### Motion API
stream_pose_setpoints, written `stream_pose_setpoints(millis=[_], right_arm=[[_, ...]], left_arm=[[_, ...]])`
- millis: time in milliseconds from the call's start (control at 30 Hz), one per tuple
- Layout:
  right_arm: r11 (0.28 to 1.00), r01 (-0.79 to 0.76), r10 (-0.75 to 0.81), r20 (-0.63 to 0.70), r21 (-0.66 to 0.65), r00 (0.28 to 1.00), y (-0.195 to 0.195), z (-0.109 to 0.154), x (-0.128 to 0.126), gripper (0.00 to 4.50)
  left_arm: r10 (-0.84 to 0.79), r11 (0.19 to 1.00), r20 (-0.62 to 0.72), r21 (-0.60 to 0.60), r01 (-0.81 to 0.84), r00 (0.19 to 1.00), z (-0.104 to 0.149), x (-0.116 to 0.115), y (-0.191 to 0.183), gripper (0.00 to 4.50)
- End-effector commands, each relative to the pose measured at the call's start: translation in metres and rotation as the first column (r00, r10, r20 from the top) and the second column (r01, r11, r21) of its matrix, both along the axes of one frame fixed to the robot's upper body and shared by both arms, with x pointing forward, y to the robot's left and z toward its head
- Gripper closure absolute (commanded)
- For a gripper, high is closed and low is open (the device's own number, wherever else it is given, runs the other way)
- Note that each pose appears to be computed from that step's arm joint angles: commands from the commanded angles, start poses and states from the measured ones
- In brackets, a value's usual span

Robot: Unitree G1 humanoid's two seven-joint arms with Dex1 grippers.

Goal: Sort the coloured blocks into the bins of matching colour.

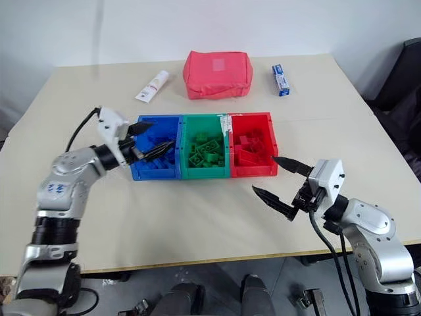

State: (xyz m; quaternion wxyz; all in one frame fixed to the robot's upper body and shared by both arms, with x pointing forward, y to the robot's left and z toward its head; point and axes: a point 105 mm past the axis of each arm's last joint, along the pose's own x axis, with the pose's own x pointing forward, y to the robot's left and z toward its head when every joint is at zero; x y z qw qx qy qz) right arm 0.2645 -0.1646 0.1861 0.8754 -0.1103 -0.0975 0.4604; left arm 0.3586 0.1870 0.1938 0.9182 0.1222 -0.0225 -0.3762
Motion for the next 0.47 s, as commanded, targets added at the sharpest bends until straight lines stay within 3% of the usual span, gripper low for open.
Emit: stream_pose_setpoints(millis=[33, 267, 467], right_arm=[[0.997, -0.045, 0.046, 0.016, -0.069, 0.999, -0.005, 0.000, -0.001, 0.00], [0.974, -0.132, 0.128, -0.033, -0.185, 0.991, -0.013, -0.016, 0.000, 0.00], [0.971, -0.146, 0.141, -0.040, -0.190, 0.989, -0.013, -0.019, 0.003, 0.00]], left_arm=[[-0.130, 0.989, 0.038, 0.077, 0.127, 0.991, 0.002, -0.037, 0.025, 0.02], [-0.084, 0.969, -0.002, 0.232, 0.082, 0.996, -0.031, -0.074, 0.066, 0.02], [-0.023, 0.975, 0.016, 0.224, 0.019, 1.000, -0.042, -0.082, 0.069, 0.02]])
